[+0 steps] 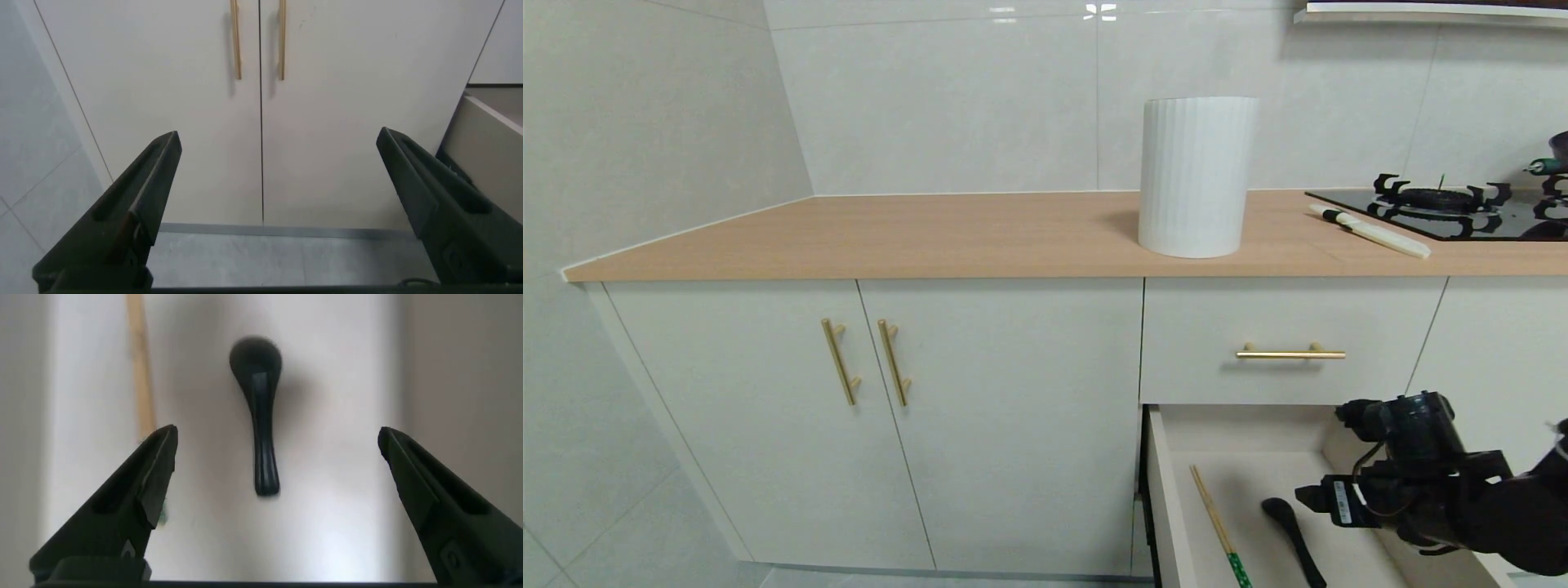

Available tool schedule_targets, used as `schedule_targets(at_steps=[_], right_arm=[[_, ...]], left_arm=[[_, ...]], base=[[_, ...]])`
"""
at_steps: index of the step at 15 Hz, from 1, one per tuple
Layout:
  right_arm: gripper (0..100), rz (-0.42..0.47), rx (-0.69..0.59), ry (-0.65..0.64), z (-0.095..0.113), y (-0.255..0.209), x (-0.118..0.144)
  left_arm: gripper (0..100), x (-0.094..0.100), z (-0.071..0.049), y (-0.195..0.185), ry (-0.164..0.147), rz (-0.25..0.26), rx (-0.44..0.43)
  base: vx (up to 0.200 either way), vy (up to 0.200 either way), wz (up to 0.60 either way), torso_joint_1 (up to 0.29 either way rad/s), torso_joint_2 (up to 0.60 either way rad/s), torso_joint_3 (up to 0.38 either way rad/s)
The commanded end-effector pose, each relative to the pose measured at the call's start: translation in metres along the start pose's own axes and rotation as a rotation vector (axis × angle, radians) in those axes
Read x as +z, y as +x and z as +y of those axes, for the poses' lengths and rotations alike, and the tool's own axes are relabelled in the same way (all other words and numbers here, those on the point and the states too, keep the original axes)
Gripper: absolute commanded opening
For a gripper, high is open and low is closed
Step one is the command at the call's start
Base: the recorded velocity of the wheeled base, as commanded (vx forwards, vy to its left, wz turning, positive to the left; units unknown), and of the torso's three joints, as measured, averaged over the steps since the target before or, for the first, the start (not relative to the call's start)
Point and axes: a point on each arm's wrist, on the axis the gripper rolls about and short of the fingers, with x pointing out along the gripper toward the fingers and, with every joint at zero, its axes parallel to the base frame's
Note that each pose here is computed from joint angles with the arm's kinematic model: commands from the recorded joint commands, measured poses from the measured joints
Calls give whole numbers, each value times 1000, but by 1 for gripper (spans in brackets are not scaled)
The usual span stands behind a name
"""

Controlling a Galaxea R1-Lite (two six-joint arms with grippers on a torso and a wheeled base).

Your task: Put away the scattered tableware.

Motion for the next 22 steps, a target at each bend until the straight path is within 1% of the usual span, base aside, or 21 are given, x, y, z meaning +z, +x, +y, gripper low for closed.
schedule_targets(at_steps=[1,4,7,10,13,14,16,20,22], right_arm=[[100,-127,41,11,-2,-57,20],[100,-122,64,-14,3,-70,19],[100,-125,71,-20,4,-73,17],[100,-149,86,-24,6,-79,18],[100,-130,95,-42,9,-81,14],[100,-124,101,-49,10,-84,12],[100,-95,113,-81,13,-91,7],[100,46,181,-264,27,-124,-20],[100,88,201,-318,31,-132,-27]], left_arm=[[100,0,0,0,0,0,0],[100,0,0,0,0,0,0],[100,0,0,0,0,0,0],[100,0,0,0,0,0,0],[100,0,0,0,0,0,0],[100,0,0,0,0,0,0],[100,0,0,0,0,0,0],[100,0,0,0,0,0,0],[100,0,0,0,0,0,0]], base=[[0,0,0,0,0,0],[0,0,0,0,0,0],[-200,0,0,2,2,4],[-200,0,0,-4,1,7],[-200,0,0,2,6,2],[0,0,0,0,0,0],[0,0,0,0,0,0],[0,0,0,0,0,0],[0,0,0,0,0,0]])
